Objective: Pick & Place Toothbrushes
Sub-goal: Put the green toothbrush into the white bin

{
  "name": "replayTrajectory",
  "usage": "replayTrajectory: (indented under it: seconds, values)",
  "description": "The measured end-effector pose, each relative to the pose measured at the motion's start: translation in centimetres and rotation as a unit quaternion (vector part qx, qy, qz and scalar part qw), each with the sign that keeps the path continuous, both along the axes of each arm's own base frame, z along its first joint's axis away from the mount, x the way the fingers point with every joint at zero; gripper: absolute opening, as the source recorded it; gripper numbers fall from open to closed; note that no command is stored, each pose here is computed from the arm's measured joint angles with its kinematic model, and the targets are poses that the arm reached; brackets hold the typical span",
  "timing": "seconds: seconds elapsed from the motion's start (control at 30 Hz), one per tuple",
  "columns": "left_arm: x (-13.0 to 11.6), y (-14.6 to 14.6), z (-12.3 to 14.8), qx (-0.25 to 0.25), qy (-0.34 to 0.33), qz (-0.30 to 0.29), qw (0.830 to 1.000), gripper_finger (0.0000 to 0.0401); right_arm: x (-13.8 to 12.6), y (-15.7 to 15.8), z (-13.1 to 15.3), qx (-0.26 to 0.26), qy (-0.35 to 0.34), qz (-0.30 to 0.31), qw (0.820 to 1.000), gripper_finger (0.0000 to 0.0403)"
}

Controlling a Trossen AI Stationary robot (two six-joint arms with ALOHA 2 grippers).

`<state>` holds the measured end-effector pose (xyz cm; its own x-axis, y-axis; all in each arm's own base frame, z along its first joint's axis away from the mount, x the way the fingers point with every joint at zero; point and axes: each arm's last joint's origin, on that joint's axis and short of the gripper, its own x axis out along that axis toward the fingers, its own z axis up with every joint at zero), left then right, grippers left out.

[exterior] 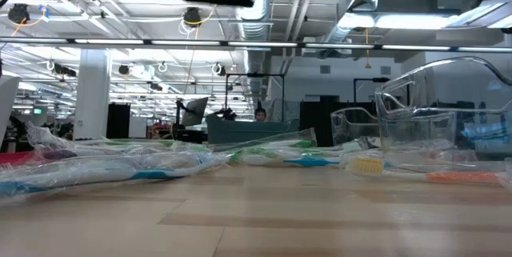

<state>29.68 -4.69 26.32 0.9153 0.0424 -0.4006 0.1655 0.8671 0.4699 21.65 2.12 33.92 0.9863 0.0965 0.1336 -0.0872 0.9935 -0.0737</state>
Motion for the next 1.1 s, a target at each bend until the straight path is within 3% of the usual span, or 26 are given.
replayTrajectory:
  seconds: [0.17, 0.4, 0.73, 1.1]
  values:
    - [-0.2, -0.9, 0.4, -0.047, -0.012, 0.003, 0.999, 0.0002, -1.0, 1.4, 0.4, -0.006, -0.004, 0.035, 0.999, 0.0]
    - [1.4, -0.2, -2.6, -0.067, 0.036, 0.038, 0.996, 0.001, -1.7, 3.0, 0.6, -0.005, -0.009, 0.076, 0.997, 0.0]
    - [3.5, 0.9, -8.4, -0.046, 0.126, 0.073, 0.988, 0.0102, -2.0, 4.3, 0.4, 0.027, 0.009, 0.113, 0.993, 0.0]
    - [4.0, 3.2, -9.4, -0.044, 0.137, 0.107, 0.984, 0.0164, -2.0, 4.2, 0.1, 0.024, 0.026, 0.109, 0.993, 0.0]
